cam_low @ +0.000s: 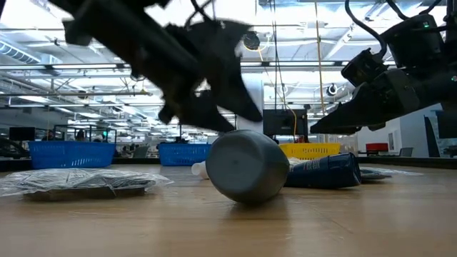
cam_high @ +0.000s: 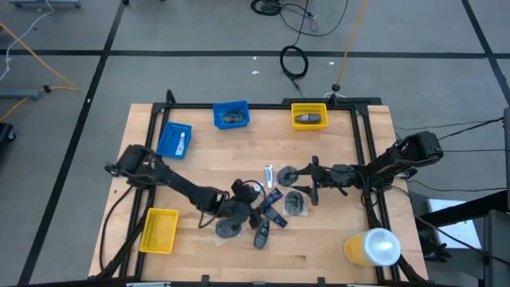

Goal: Pick & Place Travel size toiletries
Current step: Put the blue shave cream into the bottom yellow bin

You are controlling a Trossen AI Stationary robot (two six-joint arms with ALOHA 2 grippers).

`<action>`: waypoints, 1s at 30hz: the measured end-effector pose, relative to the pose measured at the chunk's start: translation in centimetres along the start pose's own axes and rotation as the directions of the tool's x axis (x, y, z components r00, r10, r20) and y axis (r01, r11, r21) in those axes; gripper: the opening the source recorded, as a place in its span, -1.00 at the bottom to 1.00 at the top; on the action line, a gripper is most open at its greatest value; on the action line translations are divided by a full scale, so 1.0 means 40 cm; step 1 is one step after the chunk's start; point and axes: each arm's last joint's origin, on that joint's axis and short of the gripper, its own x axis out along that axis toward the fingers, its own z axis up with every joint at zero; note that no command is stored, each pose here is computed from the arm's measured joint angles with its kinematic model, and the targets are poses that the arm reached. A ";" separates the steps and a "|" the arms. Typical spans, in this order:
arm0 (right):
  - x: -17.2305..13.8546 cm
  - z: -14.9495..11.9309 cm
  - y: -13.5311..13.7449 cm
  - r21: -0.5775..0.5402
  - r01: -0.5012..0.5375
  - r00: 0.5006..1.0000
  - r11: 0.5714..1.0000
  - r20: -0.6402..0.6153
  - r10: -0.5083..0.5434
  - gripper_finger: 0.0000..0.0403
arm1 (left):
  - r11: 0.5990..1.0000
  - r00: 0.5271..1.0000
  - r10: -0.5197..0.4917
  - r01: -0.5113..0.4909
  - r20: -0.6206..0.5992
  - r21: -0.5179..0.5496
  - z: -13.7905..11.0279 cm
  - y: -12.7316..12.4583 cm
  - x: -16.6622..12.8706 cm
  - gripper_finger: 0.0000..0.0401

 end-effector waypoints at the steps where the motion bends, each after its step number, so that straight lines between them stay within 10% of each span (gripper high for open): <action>1: 0.000 0.000 0.000 0.004 0.000 1.000 1.000 -0.001 0.000 0.26 | 1.000 1.000 0.005 -0.005 0.003 -0.016 -0.005 0.005 0.014 0.31; 30: -0.005 -0.020 0.019 -0.034 0.032 0.998 0.999 -0.061 -0.034 0.26 | 0.980 0.989 -0.086 0.106 -0.117 0.169 -0.023 0.061 0.097 0.12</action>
